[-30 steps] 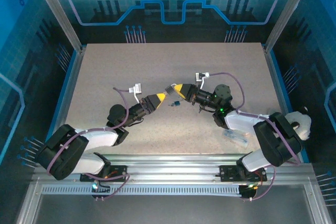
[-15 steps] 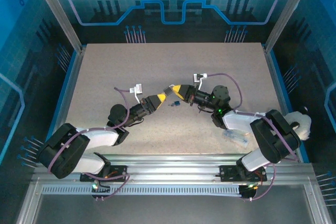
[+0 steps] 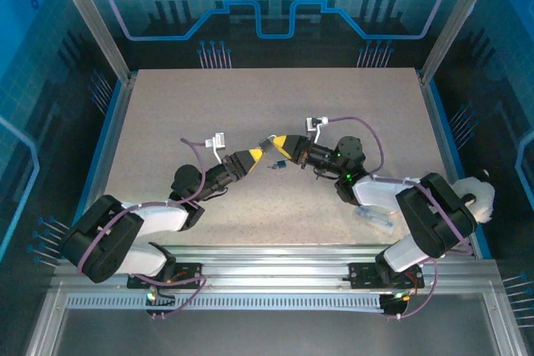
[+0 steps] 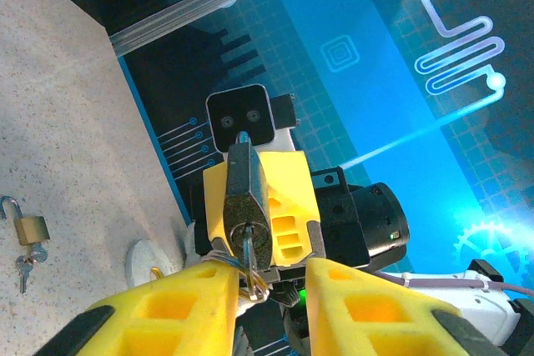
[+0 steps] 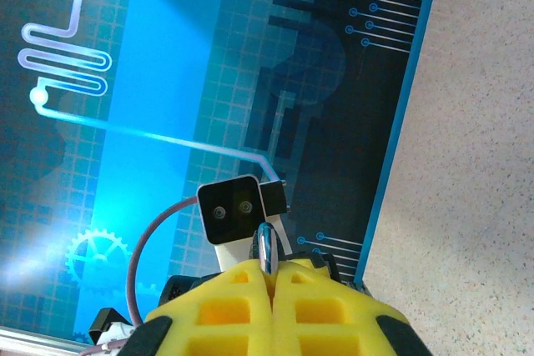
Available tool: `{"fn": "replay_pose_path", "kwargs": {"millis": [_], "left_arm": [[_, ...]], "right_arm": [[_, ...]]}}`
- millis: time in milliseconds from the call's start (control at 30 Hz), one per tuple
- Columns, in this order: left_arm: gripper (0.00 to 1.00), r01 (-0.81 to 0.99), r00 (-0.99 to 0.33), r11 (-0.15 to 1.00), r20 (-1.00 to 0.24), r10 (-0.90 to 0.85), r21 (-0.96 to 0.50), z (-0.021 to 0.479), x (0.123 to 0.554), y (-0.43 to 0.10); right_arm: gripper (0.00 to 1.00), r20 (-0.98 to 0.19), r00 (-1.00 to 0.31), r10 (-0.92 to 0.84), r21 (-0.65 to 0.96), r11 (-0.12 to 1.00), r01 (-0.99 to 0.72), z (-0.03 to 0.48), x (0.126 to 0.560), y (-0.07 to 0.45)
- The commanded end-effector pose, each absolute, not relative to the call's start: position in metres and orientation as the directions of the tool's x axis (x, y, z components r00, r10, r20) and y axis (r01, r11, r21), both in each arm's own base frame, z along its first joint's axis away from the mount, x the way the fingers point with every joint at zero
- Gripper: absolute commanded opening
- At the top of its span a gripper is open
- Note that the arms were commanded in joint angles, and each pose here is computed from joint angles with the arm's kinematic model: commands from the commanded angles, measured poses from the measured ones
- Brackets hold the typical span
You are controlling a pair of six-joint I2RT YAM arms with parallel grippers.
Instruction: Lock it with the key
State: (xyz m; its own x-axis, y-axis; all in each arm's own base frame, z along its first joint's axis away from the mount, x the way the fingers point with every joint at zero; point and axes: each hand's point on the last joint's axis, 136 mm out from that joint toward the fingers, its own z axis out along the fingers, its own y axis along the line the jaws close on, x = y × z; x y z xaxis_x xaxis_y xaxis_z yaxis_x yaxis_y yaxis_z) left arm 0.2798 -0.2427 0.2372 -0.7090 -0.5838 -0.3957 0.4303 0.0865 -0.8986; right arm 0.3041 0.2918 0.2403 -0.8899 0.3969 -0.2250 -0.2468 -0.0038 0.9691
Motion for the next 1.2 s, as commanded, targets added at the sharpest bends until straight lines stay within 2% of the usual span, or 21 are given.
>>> {"fn": "replay_pose_path", "kwargs": {"millis": [0, 500, 600, 700, 1167], "left_arm": [[0.24, 0.459, -0.698, 0.057, -0.400, -0.594, -0.887, 0.2483, 0.2810, -0.2395], [0.14, 0.446, -0.709, 0.049, -0.386, -0.591, -0.894, 0.2473, 0.2831, -0.2381], [0.09, 0.444, -0.709, 0.048, -0.384, -0.591, -0.895, 0.2471, 0.2838, -0.2371], [0.00, 0.446, -0.710, 0.048, -0.386, -0.589, -0.894, 0.2480, 0.2840, -0.2366], [0.00, 0.446, -0.703, 0.048, -0.383, -0.600, -0.894, 0.2484, 0.2818, -0.2323]], "right_arm": [[0.00, -0.271, -0.893, 0.360, 0.950, -0.049, -0.308, 0.2558, 0.2931, 0.2995], [0.00, -0.277, -0.895, 0.350, 0.949, -0.046, -0.312, 0.2557, 0.2906, 0.3010], [0.00, -0.279, -0.895, 0.349, 0.949, -0.046, -0.313, 0.2561, 0.2907, 0.3013], [0.00, -0.281, -0.895, 0.347, 0.948, -0.044, -0.315, 0.2560, 0.2906, 0.3015], [0.00, -0.288, -0.879, 0.381, 0.945, -0.035, -0.325, 0.2542, 0.2957, 0.2933]]}}
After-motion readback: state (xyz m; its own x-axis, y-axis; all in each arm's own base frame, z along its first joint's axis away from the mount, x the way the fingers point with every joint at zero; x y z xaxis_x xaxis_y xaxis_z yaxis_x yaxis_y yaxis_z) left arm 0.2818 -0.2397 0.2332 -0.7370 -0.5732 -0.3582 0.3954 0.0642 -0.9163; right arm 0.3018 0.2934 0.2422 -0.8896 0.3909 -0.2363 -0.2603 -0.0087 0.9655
